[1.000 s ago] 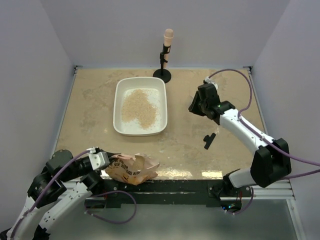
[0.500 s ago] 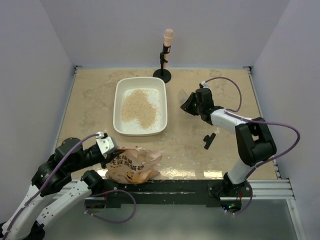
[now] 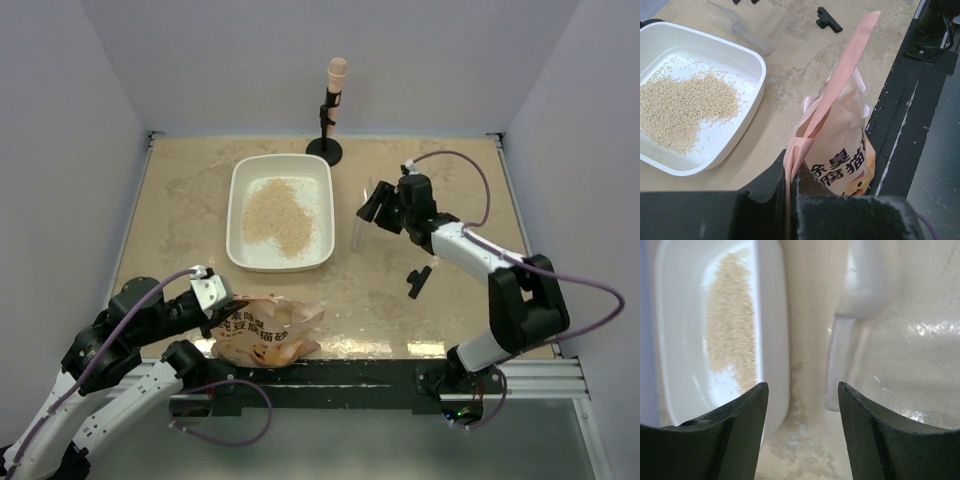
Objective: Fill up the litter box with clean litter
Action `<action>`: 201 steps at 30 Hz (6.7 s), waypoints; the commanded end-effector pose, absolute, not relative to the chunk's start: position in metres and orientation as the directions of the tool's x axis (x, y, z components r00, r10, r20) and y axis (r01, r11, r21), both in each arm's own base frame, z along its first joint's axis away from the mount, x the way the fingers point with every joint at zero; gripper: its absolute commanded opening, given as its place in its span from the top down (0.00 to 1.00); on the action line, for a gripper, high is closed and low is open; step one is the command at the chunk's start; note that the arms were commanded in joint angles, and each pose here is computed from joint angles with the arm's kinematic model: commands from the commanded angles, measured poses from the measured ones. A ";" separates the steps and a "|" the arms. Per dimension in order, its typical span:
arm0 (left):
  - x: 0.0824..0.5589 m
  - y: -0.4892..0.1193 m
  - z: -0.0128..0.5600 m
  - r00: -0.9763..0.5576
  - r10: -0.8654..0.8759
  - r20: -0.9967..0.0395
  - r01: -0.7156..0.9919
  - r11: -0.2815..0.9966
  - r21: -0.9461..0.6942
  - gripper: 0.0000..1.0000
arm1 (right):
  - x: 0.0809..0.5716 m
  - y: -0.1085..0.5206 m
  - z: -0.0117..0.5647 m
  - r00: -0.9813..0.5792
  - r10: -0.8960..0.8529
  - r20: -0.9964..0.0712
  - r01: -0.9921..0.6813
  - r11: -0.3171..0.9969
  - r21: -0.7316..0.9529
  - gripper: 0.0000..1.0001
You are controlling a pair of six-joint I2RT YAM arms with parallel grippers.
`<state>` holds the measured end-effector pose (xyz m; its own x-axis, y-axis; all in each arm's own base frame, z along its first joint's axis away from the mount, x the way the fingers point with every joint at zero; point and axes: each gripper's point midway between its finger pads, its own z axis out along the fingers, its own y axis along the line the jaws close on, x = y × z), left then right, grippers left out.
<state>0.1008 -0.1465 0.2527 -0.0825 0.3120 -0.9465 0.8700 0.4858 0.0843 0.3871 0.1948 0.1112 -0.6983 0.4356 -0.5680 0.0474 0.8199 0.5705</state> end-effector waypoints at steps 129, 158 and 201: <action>0.182 -0.221 0.302 0.054 0.270 -0.961 0.882 0.438 0.173 0.53 | 0.173 0.252 0.234 -0.406 0.171 -0.898 -0.818 0.371 0.440 1.00; 0.183 -0.202 0.246 -0.230 0.087 -0.969 0.791 0.597 -0.134 0.25 | 0.151 0.252 0.234 -0.418 0.184 -0.890 -0.846 0.279 0.455 1.00; 0.188 -0.194 0.212 -0.471 -0.076 -0.879 0.833 0.289 -0.471 1.00 | 0.141 0.197 0.210 -0.523 0.339 -0.782 -0.609 0.493 0.621 1.00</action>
